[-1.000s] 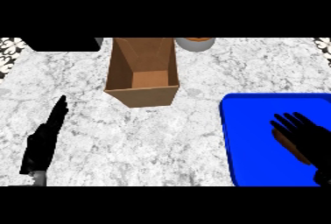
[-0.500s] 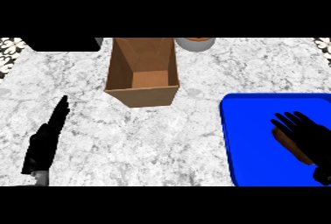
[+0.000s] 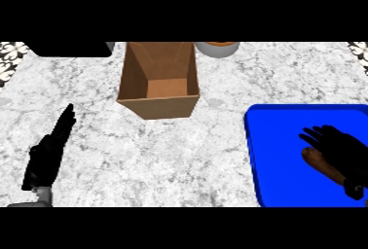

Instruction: Pick the sweet potato from the tray and place it in the cardboard box

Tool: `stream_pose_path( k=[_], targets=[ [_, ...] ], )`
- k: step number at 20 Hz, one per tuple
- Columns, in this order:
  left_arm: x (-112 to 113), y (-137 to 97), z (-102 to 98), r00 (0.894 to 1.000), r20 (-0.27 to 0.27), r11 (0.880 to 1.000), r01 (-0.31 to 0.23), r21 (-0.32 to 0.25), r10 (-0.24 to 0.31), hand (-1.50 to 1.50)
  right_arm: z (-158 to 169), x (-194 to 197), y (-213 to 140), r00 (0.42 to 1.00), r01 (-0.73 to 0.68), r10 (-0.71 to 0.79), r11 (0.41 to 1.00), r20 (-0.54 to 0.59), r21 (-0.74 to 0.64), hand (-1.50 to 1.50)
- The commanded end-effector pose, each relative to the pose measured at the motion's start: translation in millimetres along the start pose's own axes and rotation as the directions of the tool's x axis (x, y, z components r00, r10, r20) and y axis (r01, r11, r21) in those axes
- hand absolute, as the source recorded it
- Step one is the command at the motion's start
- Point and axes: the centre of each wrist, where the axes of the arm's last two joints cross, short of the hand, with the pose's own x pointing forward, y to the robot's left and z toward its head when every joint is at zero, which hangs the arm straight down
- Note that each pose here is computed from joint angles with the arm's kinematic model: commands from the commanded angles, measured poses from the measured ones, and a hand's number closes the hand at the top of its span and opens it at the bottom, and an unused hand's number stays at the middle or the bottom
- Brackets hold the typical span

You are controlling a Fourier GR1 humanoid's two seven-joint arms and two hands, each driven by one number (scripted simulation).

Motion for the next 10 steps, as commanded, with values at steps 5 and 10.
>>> stream_pose_path(
  k=[5, 10],
  targets=[
    [-5, -17, 8, 1.0, 0.002, 1.0, 0.006, 0.007, -0.006, 0.0, -7, -9, -5, 0.997, -0.066, 0.07, 0.986, 0.019, -0.152, 1.5],
    [5, -30, 14, 1.0, 0.01, 1.0, 0.009, 0.011, -0.009, 0.0, -7, -16, -11, 0.994, -0.102, 0.111, 0.961, 0.022, -0.256, 1.5]
  ],
)
